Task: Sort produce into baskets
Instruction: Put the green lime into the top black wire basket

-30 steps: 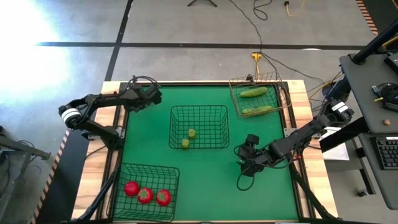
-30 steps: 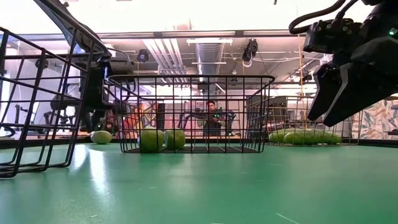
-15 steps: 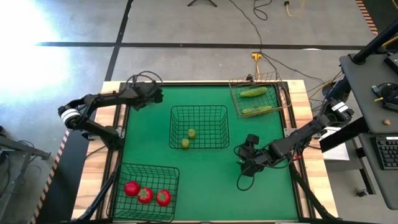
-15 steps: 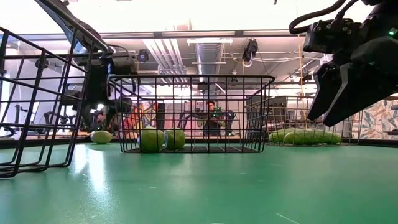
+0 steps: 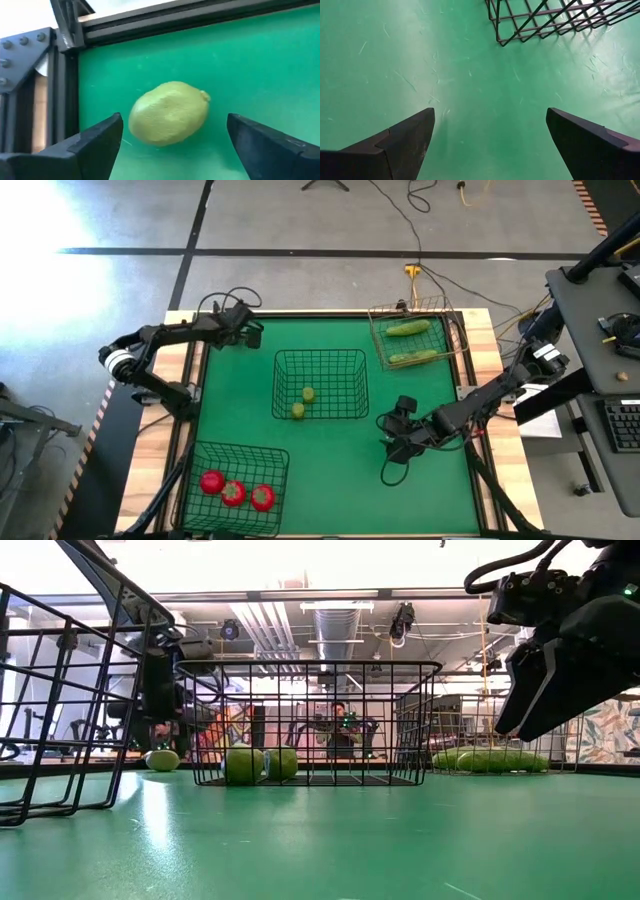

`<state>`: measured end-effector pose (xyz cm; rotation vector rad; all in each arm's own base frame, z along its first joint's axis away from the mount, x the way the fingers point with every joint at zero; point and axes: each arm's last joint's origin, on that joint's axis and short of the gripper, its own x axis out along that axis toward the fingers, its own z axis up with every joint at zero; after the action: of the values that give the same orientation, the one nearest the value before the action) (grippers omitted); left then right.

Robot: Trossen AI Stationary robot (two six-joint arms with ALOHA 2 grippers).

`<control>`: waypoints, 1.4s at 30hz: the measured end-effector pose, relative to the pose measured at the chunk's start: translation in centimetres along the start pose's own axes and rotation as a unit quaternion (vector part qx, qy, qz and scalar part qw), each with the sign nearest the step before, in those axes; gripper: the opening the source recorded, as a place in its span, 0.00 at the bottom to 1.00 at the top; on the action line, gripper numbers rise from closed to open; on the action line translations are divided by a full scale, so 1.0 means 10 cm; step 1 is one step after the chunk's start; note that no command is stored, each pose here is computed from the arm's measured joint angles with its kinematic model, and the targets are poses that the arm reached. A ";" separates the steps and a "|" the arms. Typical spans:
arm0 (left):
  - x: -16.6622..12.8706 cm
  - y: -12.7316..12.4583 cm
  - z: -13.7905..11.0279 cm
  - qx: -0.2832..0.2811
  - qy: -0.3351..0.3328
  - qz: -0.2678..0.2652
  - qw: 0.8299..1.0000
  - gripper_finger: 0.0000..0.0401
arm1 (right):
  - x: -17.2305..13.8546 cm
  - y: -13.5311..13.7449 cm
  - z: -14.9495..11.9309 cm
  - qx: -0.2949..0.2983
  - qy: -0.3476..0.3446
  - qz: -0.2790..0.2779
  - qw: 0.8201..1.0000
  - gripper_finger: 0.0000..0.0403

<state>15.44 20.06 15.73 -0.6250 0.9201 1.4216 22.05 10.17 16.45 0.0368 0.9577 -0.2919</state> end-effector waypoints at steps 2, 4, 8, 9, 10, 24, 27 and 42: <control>0.02 0.00 0.00 0.008 -0.002 0.013 1.000 0.83 | 0.00 0.00 0.00 0.006 0.000 0.000 1.000 0.93; 0.02 0.01 0.01 0.019 -0.003 0.017 1.000 0.82 | 0.00 0.00 0.00 0.007 0.000 0.000 1.000 0.93; 0.01 -0.01 0.03 0.019 -0.006 0.009 1.000 0.81 | 0.00 0.00 0.00 0.008 -0.001 0.000 1.000 0.93; 0.01 -0.01 0.04 0.019 -0.009 0.007 1.000 0.81 | 0.00 0.00 0.00 0.009 -0.001 0.000 1.000 0.93; 0.01 -0.02 0.04 0.019 -0.009 0.003 1.000 0.81 | 0.00 0.00 0.00 0.011 0.000 0.000 1.000 0.93; -0.04 -0.16 -0.03 0.053 0.018 -0.078 0.995 0.81 | 0.00 0.00 0.00 0.014 -0.001 0.000 1.000 0.93; -0.06 -0.19 -0.04 0.060 0.014 -0.078 0.995 0.81 | 0.00 0.00 0.00 0.014 -0.001 0.000 1.000 0.93; 0.13 -0.24 -0.09 -0.053 0.000 -0.031 0.998 0.81 | 0.00 0.00 0.00 0.016 -0.001 0.000 1.000 0.93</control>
<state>17.54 19.81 13.73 -0.7271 0.8224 1.4223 22.07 10.17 16.45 0.0662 0.9518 -0.3064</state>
